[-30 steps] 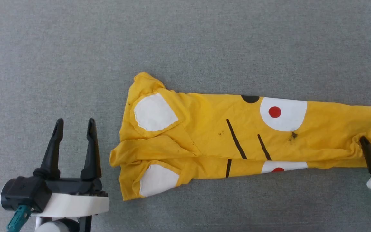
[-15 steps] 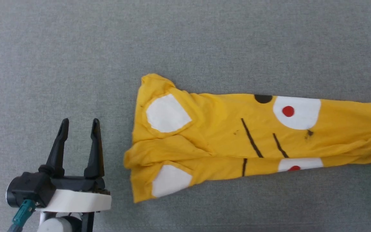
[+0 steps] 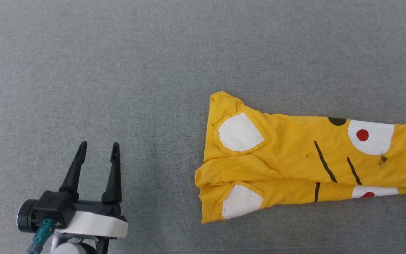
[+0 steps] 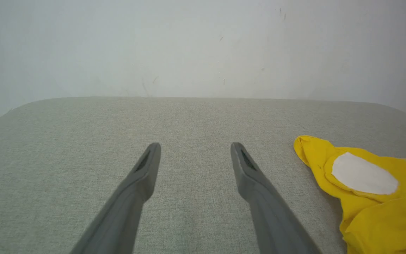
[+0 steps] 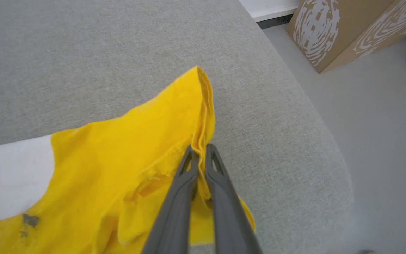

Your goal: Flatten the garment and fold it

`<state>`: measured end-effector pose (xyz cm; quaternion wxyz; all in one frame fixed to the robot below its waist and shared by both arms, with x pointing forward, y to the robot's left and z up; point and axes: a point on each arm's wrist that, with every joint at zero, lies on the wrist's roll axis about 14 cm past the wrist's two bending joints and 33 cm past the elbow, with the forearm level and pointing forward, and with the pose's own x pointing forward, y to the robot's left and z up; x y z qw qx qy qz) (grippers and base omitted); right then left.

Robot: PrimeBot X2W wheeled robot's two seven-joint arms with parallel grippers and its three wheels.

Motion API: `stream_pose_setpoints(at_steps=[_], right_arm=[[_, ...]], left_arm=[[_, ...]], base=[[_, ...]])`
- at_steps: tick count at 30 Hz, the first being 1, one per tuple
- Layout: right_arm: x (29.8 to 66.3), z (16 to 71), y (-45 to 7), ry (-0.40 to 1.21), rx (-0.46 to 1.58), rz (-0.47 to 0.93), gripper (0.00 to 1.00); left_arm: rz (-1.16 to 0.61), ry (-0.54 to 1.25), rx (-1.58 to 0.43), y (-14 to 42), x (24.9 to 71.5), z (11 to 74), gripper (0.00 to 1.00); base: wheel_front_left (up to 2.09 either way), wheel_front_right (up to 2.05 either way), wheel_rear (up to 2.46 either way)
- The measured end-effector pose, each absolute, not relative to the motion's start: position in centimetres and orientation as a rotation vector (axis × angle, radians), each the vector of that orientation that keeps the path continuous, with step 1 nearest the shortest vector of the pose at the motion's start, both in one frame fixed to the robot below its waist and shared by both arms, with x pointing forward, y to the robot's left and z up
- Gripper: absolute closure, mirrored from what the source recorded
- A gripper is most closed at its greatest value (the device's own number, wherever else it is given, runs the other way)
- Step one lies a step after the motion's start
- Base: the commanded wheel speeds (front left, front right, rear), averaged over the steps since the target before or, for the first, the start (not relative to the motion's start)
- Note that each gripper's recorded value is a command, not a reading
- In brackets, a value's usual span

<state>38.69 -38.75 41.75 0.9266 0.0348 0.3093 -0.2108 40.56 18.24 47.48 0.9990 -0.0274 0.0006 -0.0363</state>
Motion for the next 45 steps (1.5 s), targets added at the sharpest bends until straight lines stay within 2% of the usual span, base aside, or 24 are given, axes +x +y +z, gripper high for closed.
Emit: stream_pose_setpoints(at_steps=[7, 14, 21, 30, 35, 45], right_arm=[[40.4, 43.2, -31.8, 0.592, 0.179, -0.240, 1.00], [40.8, 46.6, -23.2, 0.565, 0.211, 0.022, 1.00], [41.7, 49.6, -13.6, 0.527, 0.191, 0.313, 1.00], [42.1, 50.0, -3.5, 0.567, 0.109, 0.616, 1.00], [41.7, 48.0, -0.3, 0.643, 0.077, 0.695, 1.00], [41.5, 41.0, 1.0, 0.832, 0.042, 0.689, 1.00]], left_arm=[[-0.080, -0.006, -0.067, 17.7, 39.5, 48.0, 0.00], [-0.085, -0.034, -0.081, 17.2, 38.5, 49.2, 0.00], [-0.088, -0.043, -0.093, 17.1, 37.9, 49.6, 0.00], [-0.064, -0.020, -0.108, 17.7, 37.4, 48.9, 0.00], [-0.048, -0.015, -0.124, 18.0, 37.2, 48.7, 0.00], [0.001, -0.009, -0.129, 19.4, 37.1, 48.5, 0.00]], base=[[0.00, 0.00, 0.00], [0.00, 0.00, 0.00], [0.00, 0.00, 0.00], [0.00, 0.00, 0.00], [0.00, 0.00, 0.00], [0.00, 0.00, 0.00]])
